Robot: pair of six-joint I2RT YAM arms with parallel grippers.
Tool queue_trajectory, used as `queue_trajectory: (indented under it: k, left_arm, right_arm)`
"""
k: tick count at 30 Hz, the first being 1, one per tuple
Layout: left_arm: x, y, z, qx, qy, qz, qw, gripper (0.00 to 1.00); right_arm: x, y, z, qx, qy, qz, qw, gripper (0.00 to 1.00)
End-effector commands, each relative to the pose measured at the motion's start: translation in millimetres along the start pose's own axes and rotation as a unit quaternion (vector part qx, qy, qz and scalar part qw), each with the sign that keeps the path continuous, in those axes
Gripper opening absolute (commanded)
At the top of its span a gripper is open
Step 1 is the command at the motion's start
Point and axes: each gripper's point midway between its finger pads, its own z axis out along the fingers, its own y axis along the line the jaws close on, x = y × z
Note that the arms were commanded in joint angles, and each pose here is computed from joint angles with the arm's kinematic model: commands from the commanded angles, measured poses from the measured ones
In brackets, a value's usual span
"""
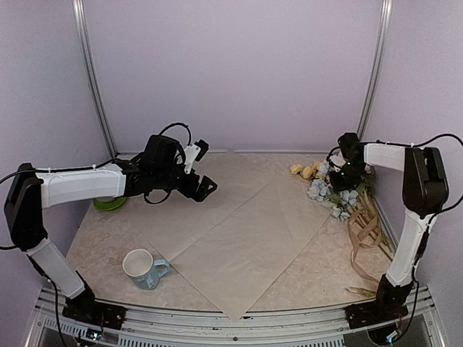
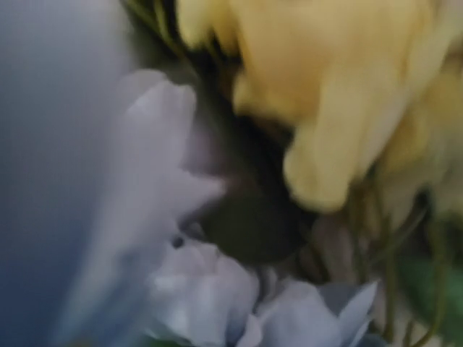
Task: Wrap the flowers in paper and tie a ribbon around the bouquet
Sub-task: Pick up the fake flower from the corner of the board.
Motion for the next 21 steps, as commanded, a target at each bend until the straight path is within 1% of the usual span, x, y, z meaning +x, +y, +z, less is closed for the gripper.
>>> queue_trajectory:
  k: [1, 4, 8, 11, 13, 15, 16, 17, 18, 20, 21]
  left_arm:
    - [-20.3, -9.2, -8.2, 0.006, -0.026, 0.014, 1.000, 0.99]
    - [-24.5, -13.5, -9.8, 0.010, -0.032, 0.021, 0.999, 0.99]
    - [-31.0, -21.0, -13.3, 0.015, -0.041, 0.027, 0.999, 0.99]
    - [-36.2, -30.4, -16.9, 0.022, -0.051, 0.034, 0.998, 0.99]
    - [-42.0, -38.6, -20.7, 0.031, -0.065, 0.044, 0.996, 0.99]
    - [-47.6, -47.4, -24.7, 0.041, -0.079, 0.056, 0.994, 0.99]
    - [-49.7, -51.9, -26.9, 0.048, -0.086, 0.060, 0.993, 0.99]
    - [-53.3, -56.2, -29.5, 0.052, -0.096, 0.064, 0.992, 0.99]
    - [-57.2, -59.0, -32.3, 0.054, -0.106, 0.066, 0.991, 0.99]
    - [-62.7, -64.6, -37.6, 0.059, -0.122, 0.074, 0.988, 0.99]
    - [-64.5, -68.2, -40.1, 0.062, -0.127, 0.080, 0.987, 0.99]
  right_arm:
    - [-49.0, -9.8, -46.9, 0.019, -0.084, -0.024, 0.996, 0.00]
    - [-81.8, -16.7, -92.9, 0.035, -0.158, -0.037, 0.986, 0.00]
    - [-122.7, -15.2, -170.8, 0.025, -0.271, -0.034, 0.962, 0.00]
    - [-140.4, 6.5, -233.6, -0.039, -0.357, -0.038, 0.932, 0.00]
    - [-144.4, 22.0, -277.6, -0.082, -0.415, -0.045, 0.905, 0.00]
    - [-141.6, 36.5, -323.2, -0.122, -0.475, -0.052, 0.870, 0.00]
    - [-138.3, 45.0, -346.7, -0.144, -0.509, -0.062, 0.847, 0.00]
    - [-126.2, 57.3, -368.7, -0.172, -0.539, -0.080, 0.820, 0.00]
    - [-119.0, 67.3, -398.7, -0.192, -0.588, -0.103, 0.779, 0.00]
    - [-92.9, 82.6, -439.4, -0.222, -0.654, -0.132, 0.711, 0.00]
    - [-81.3, 83.0, -456.0, -0.229, -0.682, -0.124, 0.683, 0.00]
